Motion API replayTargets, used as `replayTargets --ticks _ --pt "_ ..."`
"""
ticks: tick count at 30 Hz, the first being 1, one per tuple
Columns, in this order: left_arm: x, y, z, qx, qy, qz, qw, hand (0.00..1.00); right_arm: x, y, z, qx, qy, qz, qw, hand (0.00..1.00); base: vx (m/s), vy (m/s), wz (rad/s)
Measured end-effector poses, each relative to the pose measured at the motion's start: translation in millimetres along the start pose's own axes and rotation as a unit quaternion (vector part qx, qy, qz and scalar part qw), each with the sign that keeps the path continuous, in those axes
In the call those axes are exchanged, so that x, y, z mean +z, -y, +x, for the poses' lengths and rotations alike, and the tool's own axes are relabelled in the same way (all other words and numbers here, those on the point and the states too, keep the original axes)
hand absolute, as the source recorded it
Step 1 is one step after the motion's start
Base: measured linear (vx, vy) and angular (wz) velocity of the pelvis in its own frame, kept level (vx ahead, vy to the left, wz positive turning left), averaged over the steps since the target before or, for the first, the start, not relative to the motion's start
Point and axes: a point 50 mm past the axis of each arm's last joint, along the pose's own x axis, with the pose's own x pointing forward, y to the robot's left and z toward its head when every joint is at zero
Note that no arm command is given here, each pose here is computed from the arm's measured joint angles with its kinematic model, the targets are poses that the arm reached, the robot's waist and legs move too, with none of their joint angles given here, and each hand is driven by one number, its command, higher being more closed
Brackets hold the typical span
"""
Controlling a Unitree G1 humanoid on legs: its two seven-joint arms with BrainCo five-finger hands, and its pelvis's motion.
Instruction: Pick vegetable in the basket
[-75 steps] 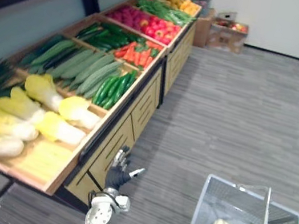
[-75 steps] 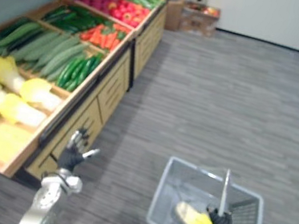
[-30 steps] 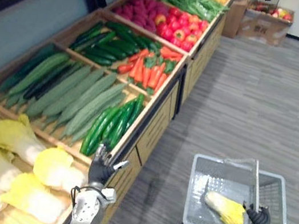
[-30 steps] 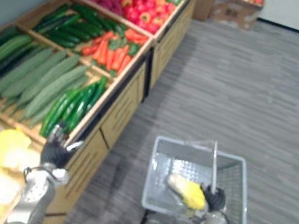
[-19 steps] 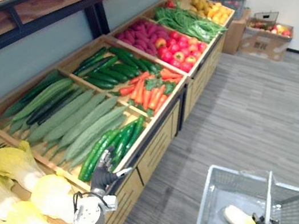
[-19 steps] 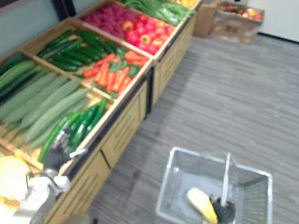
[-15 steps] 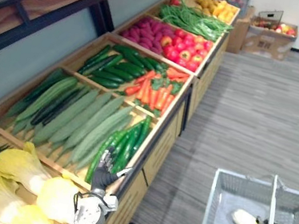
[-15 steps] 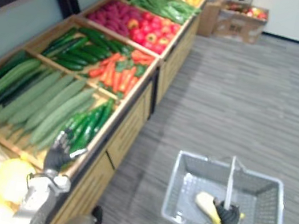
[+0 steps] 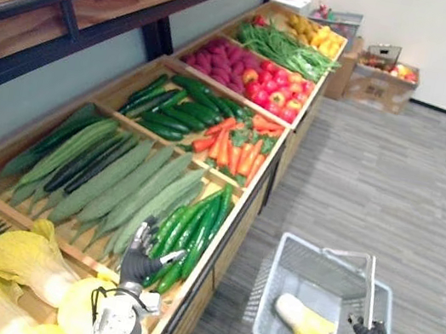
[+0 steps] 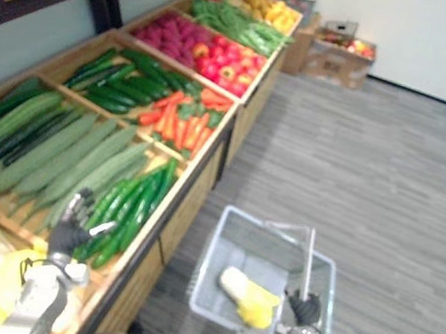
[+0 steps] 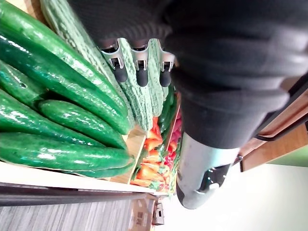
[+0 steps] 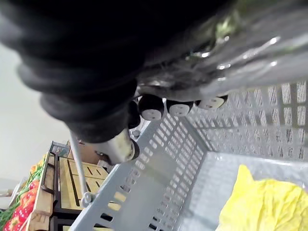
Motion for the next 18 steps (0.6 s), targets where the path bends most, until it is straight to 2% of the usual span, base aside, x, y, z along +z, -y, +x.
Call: replayTargets --ticks 4,7,9,13,18 --pt "17 15 18 -0.023 0.038 -0.008 0.999 0.00 5 -3 5 -0.001 0.002 0.005 1.000 1.00 -0.06 -0.092 0.70" --pt "16 20 20 -0.017 0.038 -0.022 0.999 0.00 12 5 11 -0.006 0.013 -0.011 1.000 1.00 -0.01 -0.007 0.24" --pt "14 18 23 -0.009 0.035 -0.021 0.999 0.00 12 -1 10 0.004 0.011 -0.011 1.000 1.00 -0.05 -0.021 0.28" --pt "5 17 15 0.017 0.014 -0.037 0.999 0.00 13 4 11 0.010 0.019 -0.034 0.999 1.00 -0.03 -0.169 0.34" --pt "-8 29 2 0.000 -0.015 -0.062 0.998 0.00 3 30 10 -0.019 0.006 -0.056 0.998 1.00 -0.02 -0.221 0.66"
